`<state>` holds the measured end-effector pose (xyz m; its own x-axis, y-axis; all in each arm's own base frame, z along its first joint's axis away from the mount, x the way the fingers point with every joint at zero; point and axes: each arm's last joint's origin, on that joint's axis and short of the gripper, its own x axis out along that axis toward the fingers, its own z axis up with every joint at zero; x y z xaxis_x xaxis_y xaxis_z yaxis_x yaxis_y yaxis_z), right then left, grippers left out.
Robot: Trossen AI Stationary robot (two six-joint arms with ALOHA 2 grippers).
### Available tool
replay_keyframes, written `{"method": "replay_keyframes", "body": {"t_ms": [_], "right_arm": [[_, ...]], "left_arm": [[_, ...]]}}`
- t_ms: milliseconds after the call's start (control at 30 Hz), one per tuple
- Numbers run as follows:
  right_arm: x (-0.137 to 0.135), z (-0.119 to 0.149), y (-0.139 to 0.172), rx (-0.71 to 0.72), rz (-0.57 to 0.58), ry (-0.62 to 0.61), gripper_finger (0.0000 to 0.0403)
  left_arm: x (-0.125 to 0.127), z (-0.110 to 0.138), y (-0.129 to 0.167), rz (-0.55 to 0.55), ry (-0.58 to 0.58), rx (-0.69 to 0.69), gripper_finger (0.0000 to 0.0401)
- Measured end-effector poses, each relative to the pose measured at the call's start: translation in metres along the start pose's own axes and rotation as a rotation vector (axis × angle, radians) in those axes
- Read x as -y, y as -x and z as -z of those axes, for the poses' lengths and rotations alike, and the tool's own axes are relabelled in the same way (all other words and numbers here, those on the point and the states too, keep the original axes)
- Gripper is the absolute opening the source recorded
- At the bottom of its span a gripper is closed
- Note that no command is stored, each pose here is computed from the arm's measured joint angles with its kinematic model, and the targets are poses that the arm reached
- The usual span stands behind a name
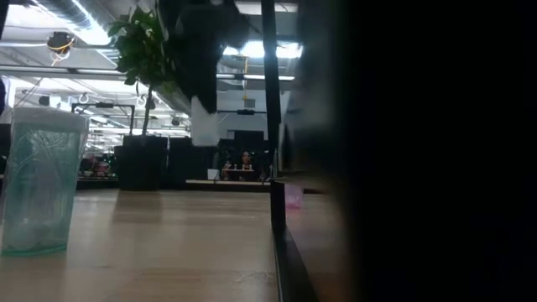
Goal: Pick and place medicine bottles onto shelf by color
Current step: Put the left white pill bottle on the shelf
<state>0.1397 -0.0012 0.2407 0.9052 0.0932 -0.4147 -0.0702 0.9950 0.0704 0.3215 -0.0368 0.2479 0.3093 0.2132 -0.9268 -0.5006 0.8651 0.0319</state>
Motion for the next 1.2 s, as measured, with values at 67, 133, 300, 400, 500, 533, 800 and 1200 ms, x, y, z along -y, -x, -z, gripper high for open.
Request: {"method": "replay_keyframes", "body": {"t_ms": [67, 133, 300, 400, 500, 533, 800, 1200], "right_arm": [[0.000, 0.000, 0.000, 0.001, 0.000, 0.002, 0.0018], [0.000, 0.000, 0.000, 0.001, 0.001, 0.000, 0.0018], [0.000, 0.000, 0.000, 0.000, 0.000, 0.000, 0.0018], [0.000, 0.000, 0.000, 0.001, 0.000, 0.002, 0.0018], [0.000, 0.000, 0.000, 0.001, 0.000, 0.001, 0.0018], [0.000, 0.000, 0.000, 0.000, 0.000, 0.002, 0.0018], [0.000, 0.000, 0.000, 0.001, 0.000, 0.000, 0.0018], [0.000, 0.000, 0.000, 0.001, 0.000, 0.002, 0.0018]], "left_arm": [[-0.001, -0.002, -0.008, -0.004, 0.003, -0.026, 0.0126], [-0.001, -0.003, -0.014, -0.014, -0.001, -0.038, 0.0126], [-0.002, -0.008, -0.023, -0.018, 0.025, -0.035, 0.0126], [-0.004, -0.012, -0.030, -0.005, 0.038, -0.032, 0.0126], [-0.006, -0.020, -0.037, 0.030, 0.029, -0.012, 0.0126], [-0.007, -0.023, -0.039, 0.041, 0.025, -0.004, 0.0126], [-0.013, -0.031, -0.050, 0.036, 0.046, 0.006, 0.0126], [-0.011, -0.029, -0.075, -0.002, 0.063, -0.047, 0.0126]]}}
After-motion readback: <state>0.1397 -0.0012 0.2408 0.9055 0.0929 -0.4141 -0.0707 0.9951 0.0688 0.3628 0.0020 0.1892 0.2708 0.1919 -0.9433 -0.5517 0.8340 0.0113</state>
